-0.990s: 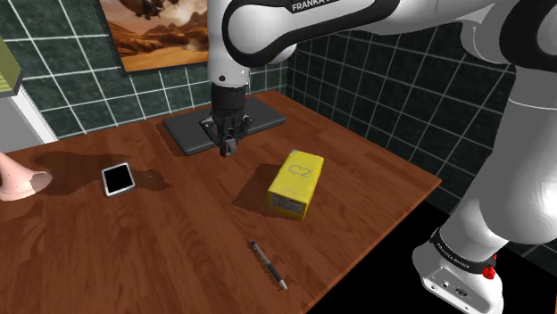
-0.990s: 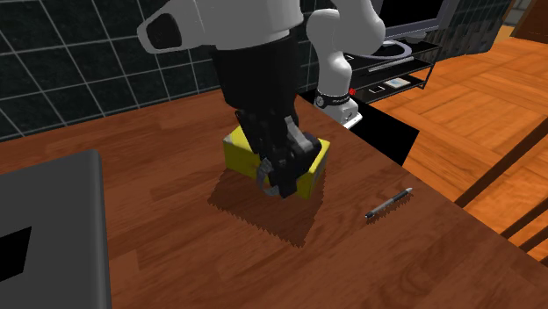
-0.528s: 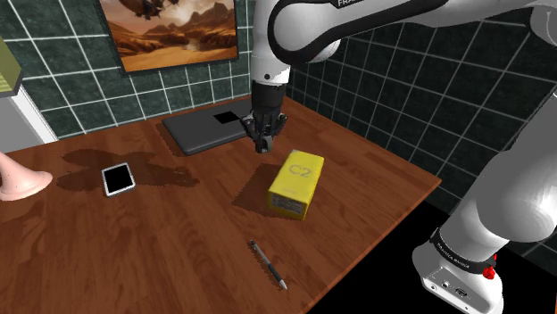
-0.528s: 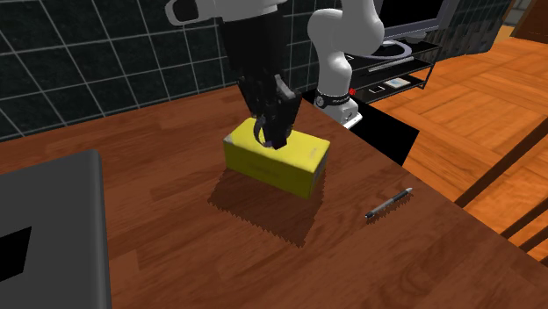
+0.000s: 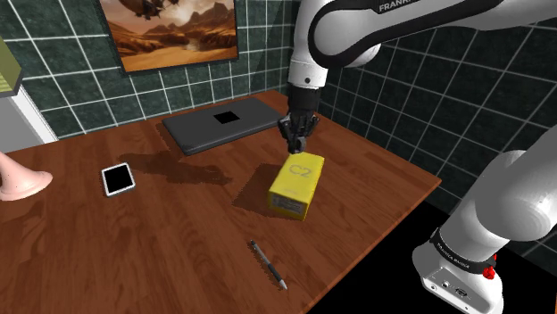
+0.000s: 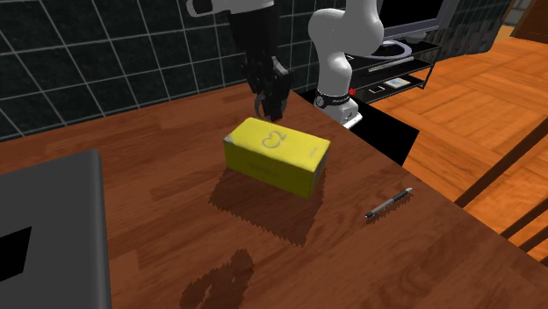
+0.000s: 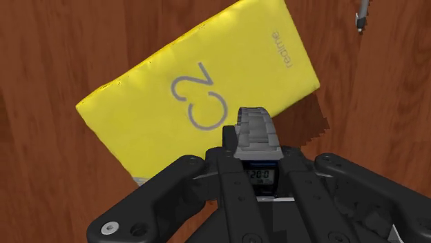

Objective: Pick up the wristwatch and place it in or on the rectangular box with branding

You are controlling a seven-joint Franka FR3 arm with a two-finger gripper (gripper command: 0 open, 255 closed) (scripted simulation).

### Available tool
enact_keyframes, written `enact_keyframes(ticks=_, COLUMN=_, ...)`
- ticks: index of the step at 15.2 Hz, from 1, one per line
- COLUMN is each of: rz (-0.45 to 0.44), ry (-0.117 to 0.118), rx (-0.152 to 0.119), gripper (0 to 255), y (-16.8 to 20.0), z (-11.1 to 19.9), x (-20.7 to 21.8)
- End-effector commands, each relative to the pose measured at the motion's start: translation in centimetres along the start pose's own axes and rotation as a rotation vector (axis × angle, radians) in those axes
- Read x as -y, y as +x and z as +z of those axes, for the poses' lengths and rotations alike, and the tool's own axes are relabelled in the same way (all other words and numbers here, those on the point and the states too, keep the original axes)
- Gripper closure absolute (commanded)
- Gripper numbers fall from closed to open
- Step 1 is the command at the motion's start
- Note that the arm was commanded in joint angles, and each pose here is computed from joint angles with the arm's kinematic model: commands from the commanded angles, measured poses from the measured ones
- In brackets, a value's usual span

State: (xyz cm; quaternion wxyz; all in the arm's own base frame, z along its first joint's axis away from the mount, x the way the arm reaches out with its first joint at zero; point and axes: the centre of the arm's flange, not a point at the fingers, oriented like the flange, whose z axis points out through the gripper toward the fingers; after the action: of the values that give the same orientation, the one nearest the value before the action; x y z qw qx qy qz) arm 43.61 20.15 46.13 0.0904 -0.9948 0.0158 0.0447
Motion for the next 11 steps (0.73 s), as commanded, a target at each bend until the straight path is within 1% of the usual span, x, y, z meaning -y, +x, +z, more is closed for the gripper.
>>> enact_keyframes(ticks=1, rz=0.000, ry=0.000, rx=0.000, gripper=255, y=0.0, z=0.9, x=-0.6)
enact_keyframes(ticks=11, rz=0.000, ry=0.000, rx=0.000, gripper=255, y=0.4, z=5.9, x=-1.5)
